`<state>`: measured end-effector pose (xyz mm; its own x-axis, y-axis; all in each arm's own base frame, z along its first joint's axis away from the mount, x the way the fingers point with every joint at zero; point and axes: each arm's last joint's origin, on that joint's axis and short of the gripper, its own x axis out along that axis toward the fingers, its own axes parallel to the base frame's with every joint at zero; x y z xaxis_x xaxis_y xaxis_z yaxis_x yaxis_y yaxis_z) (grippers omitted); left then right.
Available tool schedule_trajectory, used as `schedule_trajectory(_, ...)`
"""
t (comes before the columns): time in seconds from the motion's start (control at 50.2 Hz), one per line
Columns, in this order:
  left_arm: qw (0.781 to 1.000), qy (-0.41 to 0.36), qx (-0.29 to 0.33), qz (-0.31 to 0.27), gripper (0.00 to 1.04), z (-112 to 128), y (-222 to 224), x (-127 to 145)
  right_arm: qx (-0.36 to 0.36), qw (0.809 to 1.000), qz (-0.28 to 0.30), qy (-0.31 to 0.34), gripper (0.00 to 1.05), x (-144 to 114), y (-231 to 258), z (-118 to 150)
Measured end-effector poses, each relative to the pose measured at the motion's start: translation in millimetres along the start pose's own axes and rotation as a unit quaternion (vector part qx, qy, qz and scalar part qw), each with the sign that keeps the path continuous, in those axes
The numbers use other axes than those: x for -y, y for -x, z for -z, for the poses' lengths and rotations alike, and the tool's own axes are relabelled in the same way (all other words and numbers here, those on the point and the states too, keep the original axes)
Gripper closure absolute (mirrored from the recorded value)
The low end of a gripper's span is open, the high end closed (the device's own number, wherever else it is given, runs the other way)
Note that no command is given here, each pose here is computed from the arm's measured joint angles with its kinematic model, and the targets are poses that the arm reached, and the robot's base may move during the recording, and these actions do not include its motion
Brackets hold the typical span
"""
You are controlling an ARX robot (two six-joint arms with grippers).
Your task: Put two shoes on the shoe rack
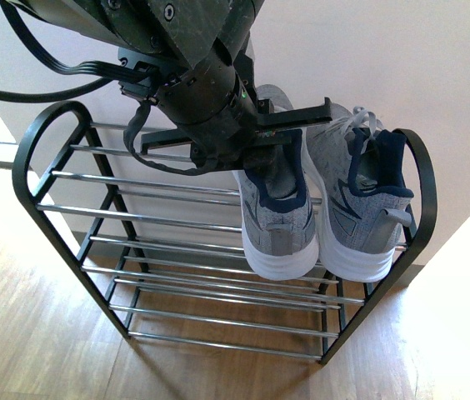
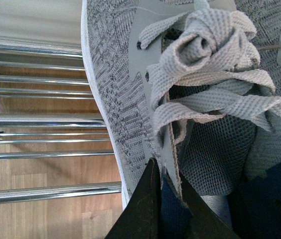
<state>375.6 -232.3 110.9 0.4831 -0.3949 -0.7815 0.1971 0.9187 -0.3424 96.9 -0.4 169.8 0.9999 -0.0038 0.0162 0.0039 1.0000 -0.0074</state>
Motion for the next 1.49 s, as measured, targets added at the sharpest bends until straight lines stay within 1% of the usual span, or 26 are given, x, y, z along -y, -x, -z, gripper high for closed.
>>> schedule_trajectory(0.199,0.999,-0.043,-0.009,-0.006,1.03,-5.1,-6.5,2.7,0.0,1.0,0.0,0.0,0.09,0.0,0.0,0.0)
schedule_trajectory(0.378,0.998,-0.066,-0.012,-0.011,1.03,-8.3,-8.5,2.1,0.0,1.0,0.0,0.0,0.09,0.0,0.0,0.0)
schedule_trajectory(0.498,0.997,-0.069,-0.001,-0.017,1.02,-11.4,-8.2,0.1,0.0,1.0,0.0,0.0,0.09,0.0,0.0,0.0)
schedule_trajectory(0.577,0.998,-0.059,0.018,-0.01,0.85,-16.6,-7.8,-2.7,0.0,1.0,0.0,0.0,0.09,0.0,0.0,0.0)
schedule_trajectory(0.657,0.999,-0.036,0.015,-0.008,0.69,-18.8,-5.5,-8.3,0.0,1.0,0.0,0.0,0.09,0.0,0.0,0.0)
schedule_trajectory(0.836,1.0,-0.006,-0.006,0.014,0.46,-13.2,11.3,-10.1,0.0,1.0,0.0,0.0,0.09,0.0,0.0,0.0)
schedule_trajectory(0.956,0.999,0.006,-0.011,0.052,0.3,-13.5,41.3,-3.1,0.0,1.0,0.0,0.0,0.09,0.0,0.0,0.0)
schedule_trajectory(0.995,0.997,0.007,-0.004,0.071,0.23,-16.6,59.5,1.4,0.0,1.0,0.0,0.0,0.09,0.0,0.0,0.0)
schedule_trajectory(1.015,0.997,0.007,-0.003,0.077,0.21,-17.5,64.5,2.7,0.0,1.0,0.0,0.0,0.09,0.0,0.0,0.0)
schedule_trajectory(1.055,0.995,0.005,0.008,0.094,0.14,-20.8,85.4,7.2,0.0,1.0,0.0,0.0,0.09,0.0,0.0,0.0)
schedule_trajectory(1.075,0.994,0.002,0.02,0.105,0.09,-23.7,101.5,9.2,0.0,1.0,0.0,0.0,0.09,0.0,0.0,0.0)
schedule_trajectory(1.095,0.994,0.0,0.031,0.108,0.08,-25.6,112.3,9.7,0.0,1.0,0.0,0.0,0.09,0.0,0.0,0.0)
schedule_trajectory(1.175,0.991,-0.001,0.067,0.114,0.1,-31.3,148.9,7.4,0.0,1.0,0.0,0.0,0.09,0.0,0.0,0.0)
schedule_trajectory(1.274,0.989,0.007,0.115,0.089,0.09,-35.6,187.2,-8.0,0.0,1.0,0.0,0.0,0.09,0.0,0.0,0.0)
schedule_trajectory(1.334,0.987,0.016,0.157,0.029,0.09,-35.3,210.2,-30.0,0.0,1.0,0.0,0.0,0.09,0.0,0.0,0.0)
schedule_trajectory(1.453,0.98,0.024,0.195,-0.038,0.1,-31.5,227.2,-52.7,0.0,1.0,0.0,0.0,0.09,0.0,0.0,0.0)
schedule_trajectory(1.493,0.966,0.006,0.248,-0.073,0.14,-29.9,228.7,-56.9,0.0,1.0,0.0,0.0,0.09,0.0,0.0,0.0)
